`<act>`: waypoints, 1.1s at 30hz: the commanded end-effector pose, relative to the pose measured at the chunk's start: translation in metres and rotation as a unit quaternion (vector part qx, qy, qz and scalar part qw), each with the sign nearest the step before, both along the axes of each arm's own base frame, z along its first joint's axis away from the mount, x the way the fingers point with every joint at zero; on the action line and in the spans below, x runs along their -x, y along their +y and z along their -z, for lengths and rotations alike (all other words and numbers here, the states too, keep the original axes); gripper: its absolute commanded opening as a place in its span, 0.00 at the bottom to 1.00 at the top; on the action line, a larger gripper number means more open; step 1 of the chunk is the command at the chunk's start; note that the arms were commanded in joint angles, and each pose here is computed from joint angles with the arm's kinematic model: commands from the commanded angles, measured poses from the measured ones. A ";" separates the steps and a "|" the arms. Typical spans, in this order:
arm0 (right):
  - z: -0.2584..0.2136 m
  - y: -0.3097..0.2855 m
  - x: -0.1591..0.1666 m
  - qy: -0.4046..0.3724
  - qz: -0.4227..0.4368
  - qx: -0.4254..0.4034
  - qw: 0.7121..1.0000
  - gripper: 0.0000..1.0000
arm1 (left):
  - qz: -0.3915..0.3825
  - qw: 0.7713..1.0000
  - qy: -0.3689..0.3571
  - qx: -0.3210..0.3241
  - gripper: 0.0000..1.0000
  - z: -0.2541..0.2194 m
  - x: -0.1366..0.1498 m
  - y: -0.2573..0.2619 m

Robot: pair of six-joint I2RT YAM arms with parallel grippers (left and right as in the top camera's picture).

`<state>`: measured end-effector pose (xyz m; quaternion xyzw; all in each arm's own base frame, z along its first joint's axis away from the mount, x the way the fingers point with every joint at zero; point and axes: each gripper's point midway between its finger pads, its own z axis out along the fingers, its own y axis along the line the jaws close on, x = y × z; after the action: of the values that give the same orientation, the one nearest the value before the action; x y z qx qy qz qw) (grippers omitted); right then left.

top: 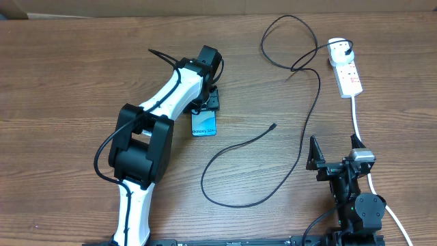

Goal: Plug charger to phone and switch on socket
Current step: 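Lift the phone with the left gripper and adjust the grip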

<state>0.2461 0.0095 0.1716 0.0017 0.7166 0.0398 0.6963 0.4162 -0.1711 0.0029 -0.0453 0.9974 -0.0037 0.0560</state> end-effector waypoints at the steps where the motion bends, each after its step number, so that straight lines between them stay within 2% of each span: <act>1: 0.002 0.000 0.000 -0.002 0.002 0.002 1.000 1.00 | 0.001 0.999 0.043 -0.009 0.51 0.021 0.013 0.002; 13: 0.002 0.000 0.000 -0.002 0.002 0.002 1.000 1.00 | 0.001 0.999 0.052 -0.013 0.52 0.002 0.012 0.002; 33: 0.002 0.000 0.000 -0.002 0.002 0.002 1.000 1.00 | -0.011 0.997 0.073 0.016 0.51 0.001 0.015 0.004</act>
<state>0.2461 0.0097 0.1717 0.0015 0.7165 0.0402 0.6964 0.3984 -0.1684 0.0043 -0.0498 0.9987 -0.0037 -0.0074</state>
